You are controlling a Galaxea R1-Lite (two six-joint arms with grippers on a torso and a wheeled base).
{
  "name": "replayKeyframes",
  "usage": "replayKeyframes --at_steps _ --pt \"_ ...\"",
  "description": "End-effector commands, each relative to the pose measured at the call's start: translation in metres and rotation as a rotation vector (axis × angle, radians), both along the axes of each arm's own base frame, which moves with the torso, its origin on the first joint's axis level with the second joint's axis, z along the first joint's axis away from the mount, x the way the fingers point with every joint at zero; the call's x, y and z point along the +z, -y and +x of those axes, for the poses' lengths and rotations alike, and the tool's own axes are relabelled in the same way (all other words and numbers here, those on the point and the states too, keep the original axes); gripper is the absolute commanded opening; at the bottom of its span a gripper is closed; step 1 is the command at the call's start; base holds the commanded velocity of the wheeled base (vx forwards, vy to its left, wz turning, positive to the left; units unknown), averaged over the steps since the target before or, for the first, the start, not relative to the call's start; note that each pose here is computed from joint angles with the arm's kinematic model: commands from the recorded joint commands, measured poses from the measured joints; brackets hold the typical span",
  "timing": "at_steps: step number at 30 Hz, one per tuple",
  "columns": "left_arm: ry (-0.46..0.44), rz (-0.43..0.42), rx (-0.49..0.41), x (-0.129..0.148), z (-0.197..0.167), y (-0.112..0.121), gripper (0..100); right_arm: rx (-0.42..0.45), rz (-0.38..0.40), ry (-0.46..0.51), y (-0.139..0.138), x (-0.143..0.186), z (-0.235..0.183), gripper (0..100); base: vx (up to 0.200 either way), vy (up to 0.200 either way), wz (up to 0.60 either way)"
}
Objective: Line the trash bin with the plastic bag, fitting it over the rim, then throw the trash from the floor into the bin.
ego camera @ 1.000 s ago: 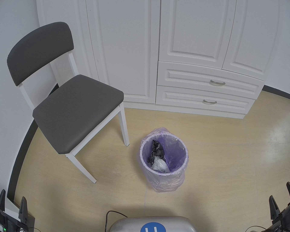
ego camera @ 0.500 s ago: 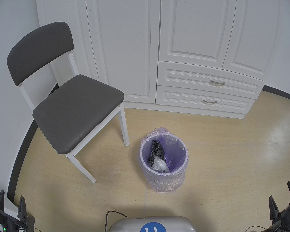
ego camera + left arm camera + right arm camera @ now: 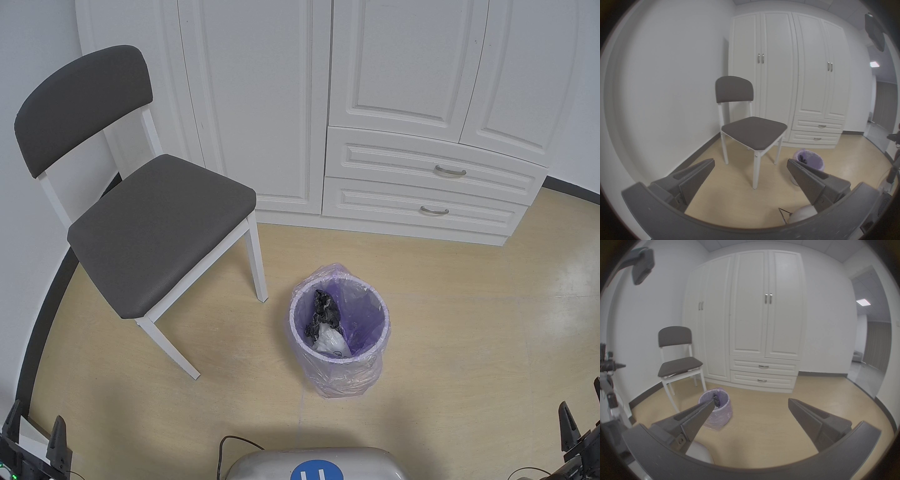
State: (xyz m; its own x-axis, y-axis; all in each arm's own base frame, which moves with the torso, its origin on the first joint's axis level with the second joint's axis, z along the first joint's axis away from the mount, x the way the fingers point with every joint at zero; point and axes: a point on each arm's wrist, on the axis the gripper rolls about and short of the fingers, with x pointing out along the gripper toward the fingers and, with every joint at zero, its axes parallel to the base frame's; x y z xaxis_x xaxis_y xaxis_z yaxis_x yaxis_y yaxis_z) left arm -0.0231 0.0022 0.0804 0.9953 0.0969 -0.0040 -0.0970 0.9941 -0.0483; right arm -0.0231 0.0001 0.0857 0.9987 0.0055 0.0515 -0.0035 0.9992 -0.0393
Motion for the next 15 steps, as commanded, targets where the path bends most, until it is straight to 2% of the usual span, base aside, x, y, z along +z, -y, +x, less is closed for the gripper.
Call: replayKeyframes --at_steps 1,4,10,15 --pt "-0.001 0.010 -0.073 -0.0040 -0.0003 0.0016 100 -0.040 0.053 -0.015 0.0010 -0.0066 0.0002 100 0.000 0.000 0.00" --pt "-0.005 0.054 -0.083 -0.0044 -0.0002 0.0019 100 -0.038 0.061 -0.017 0.0009 -0.0068 0.0002 100 0.000 0.000 0.00" --pt "-0.001 0.044 -0.085 -0.0044 -0.0001 0.0019 100 0.016 0.005 -0.061 -0.0003 -0.0104 0.0000 100 0.000 0.000 0.00" --pt "-0.003 0.050 -0.088 -0.0046 -0.0001 0.0019 100 0.019 0.022 -0.064 -0.0002 -0.0105 0.0001 100 0.000 0.000 0.00"
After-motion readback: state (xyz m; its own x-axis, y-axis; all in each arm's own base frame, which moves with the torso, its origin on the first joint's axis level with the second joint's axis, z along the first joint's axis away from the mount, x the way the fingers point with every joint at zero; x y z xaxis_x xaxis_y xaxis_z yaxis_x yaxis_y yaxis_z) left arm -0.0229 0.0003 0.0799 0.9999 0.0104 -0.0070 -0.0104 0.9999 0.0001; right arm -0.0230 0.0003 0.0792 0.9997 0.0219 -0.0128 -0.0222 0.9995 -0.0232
